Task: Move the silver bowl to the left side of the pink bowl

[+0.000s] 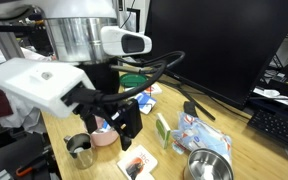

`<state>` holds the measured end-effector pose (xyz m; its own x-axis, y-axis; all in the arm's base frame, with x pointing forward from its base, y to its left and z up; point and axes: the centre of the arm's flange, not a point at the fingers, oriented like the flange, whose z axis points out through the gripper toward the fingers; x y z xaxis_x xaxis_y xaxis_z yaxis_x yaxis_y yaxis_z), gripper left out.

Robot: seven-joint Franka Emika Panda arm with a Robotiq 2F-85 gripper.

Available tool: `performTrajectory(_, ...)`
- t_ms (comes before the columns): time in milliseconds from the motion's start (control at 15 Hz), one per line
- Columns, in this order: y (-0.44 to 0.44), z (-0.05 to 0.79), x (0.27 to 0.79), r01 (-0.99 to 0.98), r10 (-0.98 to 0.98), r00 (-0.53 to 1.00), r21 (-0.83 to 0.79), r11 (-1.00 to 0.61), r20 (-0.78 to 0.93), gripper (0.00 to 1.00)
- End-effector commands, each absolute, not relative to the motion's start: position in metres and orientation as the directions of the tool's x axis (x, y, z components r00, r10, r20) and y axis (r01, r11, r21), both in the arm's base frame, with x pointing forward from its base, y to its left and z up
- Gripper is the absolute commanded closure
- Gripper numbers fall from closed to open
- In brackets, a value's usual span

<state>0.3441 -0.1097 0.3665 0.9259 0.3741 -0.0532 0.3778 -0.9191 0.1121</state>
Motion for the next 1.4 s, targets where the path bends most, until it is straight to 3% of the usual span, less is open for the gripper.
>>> performTrajectory(0,-0.110,0.365,0.346,0.382,0.378,0.924,0.112,-0.917,-0.055,0.00)
performTrajectory(533,-0.119,0.325,0.404,0.463,0.467,0.884,0.158,-0.872,-0.017,0.00)
performTrajectory(1000,-0.158,0.280,0.474,0.379,0.386,0.922,0.281,-0.882,-0.031,0.00)
performTrajectory(1067,-0.148,0.291,0.452,0.405,0.413,0.911,0.238,-0.883,-0.019,0.00)
performTrajectory(1333,-0.157,0.278,0.469,0.388,0.392,0.919,0.259,-0.885,-0.037,0.00)
